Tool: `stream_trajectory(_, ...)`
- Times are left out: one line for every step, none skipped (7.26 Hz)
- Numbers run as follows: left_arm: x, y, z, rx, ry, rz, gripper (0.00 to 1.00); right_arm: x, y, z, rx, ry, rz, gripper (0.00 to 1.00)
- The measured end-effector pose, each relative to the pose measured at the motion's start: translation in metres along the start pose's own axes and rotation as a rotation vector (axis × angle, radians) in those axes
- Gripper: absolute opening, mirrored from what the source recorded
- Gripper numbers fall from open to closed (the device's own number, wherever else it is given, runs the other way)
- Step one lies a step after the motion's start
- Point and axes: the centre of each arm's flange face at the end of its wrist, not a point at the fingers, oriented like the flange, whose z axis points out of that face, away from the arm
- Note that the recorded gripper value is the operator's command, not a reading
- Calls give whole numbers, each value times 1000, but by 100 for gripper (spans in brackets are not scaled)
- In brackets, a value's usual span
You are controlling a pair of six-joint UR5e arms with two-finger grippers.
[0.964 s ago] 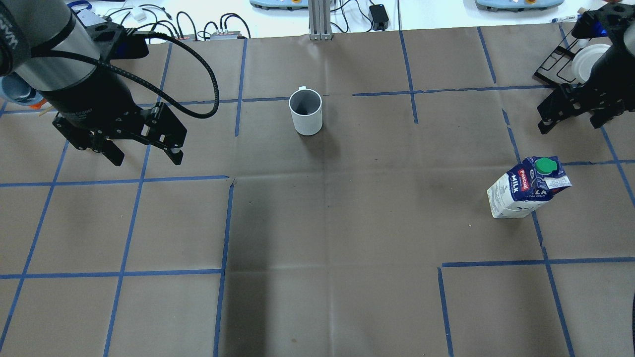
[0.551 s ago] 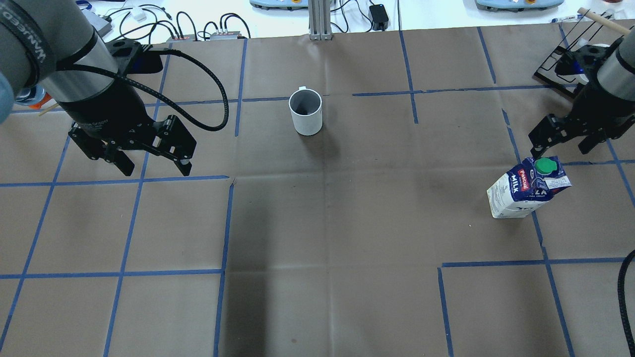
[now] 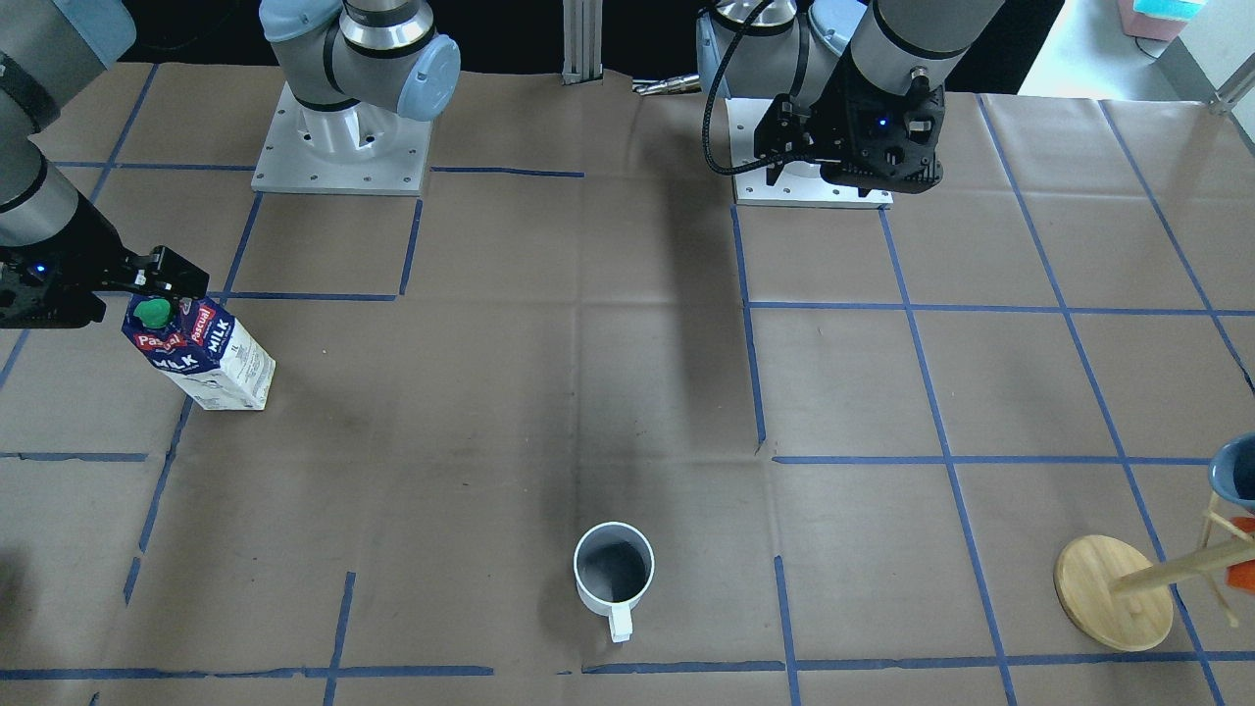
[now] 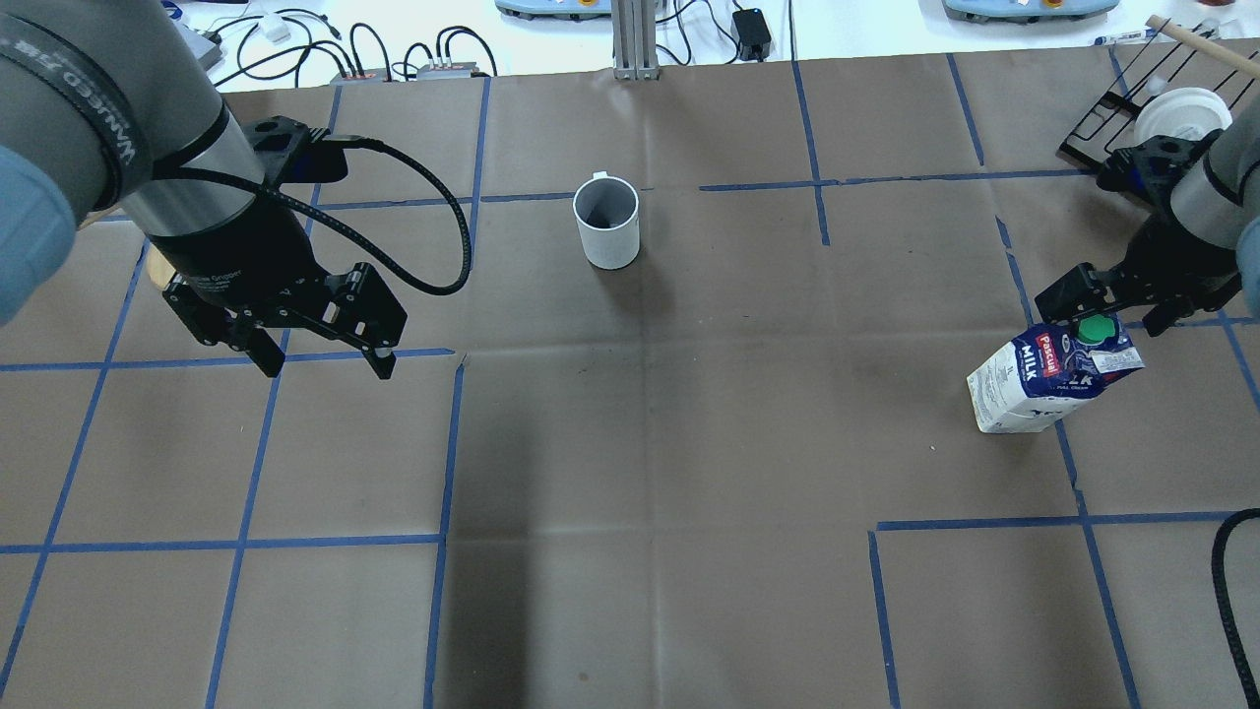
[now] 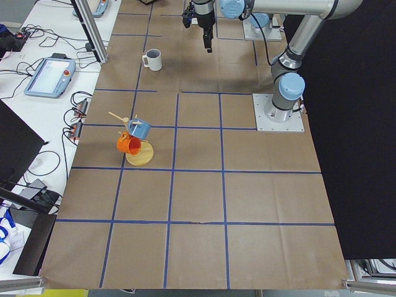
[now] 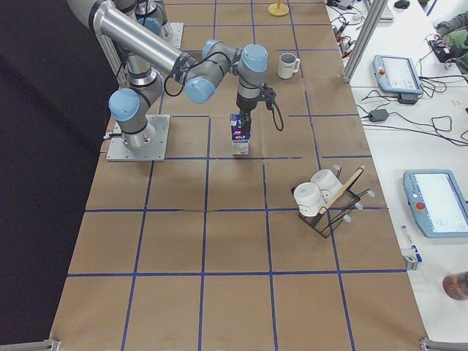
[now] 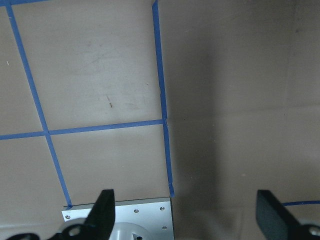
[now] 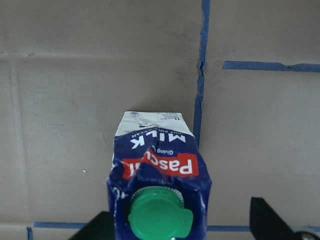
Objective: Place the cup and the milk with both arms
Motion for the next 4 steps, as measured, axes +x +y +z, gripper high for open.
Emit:
stream_trajectory(2,4,-1,5,-1,3,100,0,-1,-1,6,0,5,100)
stream_trajectory(3,5,-1,7,-1,2,100,-1,-1,-3,14,-3,5,100)
stream_trajectory(3,6,-1,8,0,1,100,-2,-1,-4,18,-6,5,100)
stream_trajectory(3,6,-1,8,0,0,100,-3,-2,-5,20,-9,5,100)
